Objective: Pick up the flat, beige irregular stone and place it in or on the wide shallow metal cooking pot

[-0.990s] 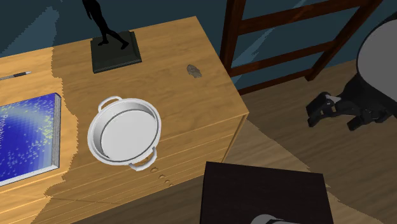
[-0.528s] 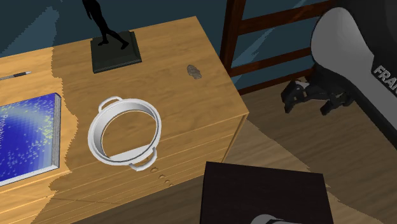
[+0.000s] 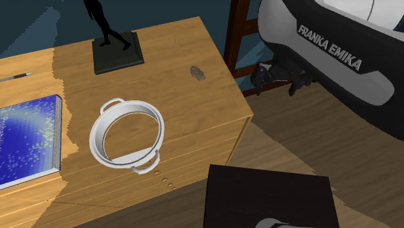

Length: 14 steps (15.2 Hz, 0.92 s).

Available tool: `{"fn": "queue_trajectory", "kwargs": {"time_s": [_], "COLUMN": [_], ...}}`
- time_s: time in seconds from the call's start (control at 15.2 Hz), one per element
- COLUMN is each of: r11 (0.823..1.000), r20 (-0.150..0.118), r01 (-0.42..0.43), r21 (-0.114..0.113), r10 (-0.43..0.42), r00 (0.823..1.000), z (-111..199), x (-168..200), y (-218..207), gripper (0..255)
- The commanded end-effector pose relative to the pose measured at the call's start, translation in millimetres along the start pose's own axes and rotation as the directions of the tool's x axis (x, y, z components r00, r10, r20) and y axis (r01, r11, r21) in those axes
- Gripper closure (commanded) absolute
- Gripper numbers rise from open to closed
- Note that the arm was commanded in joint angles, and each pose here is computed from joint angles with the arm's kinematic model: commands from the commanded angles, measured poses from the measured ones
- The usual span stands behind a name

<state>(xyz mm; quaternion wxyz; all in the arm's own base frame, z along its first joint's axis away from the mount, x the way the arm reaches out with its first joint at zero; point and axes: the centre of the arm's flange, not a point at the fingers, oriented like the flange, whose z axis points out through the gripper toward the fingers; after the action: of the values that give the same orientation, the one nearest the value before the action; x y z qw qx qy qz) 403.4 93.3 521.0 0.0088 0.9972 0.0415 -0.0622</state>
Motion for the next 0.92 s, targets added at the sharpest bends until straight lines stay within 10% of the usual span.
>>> {"fn": "queue_trajectory", "kwargs": {"time_s": [0.0, 0.86], "r11": [1.000, 0.995], "r20": [0.005, 0.033], "r01": [0.013, 0.099], "r21": [0.000, -0.001], "r10": [-0.013, -0.099], "r00": [1.000, 0.995], "z": [6, 30], "x": [18, 134], "y": [-20, -149], "gripper": [0, 0]}}
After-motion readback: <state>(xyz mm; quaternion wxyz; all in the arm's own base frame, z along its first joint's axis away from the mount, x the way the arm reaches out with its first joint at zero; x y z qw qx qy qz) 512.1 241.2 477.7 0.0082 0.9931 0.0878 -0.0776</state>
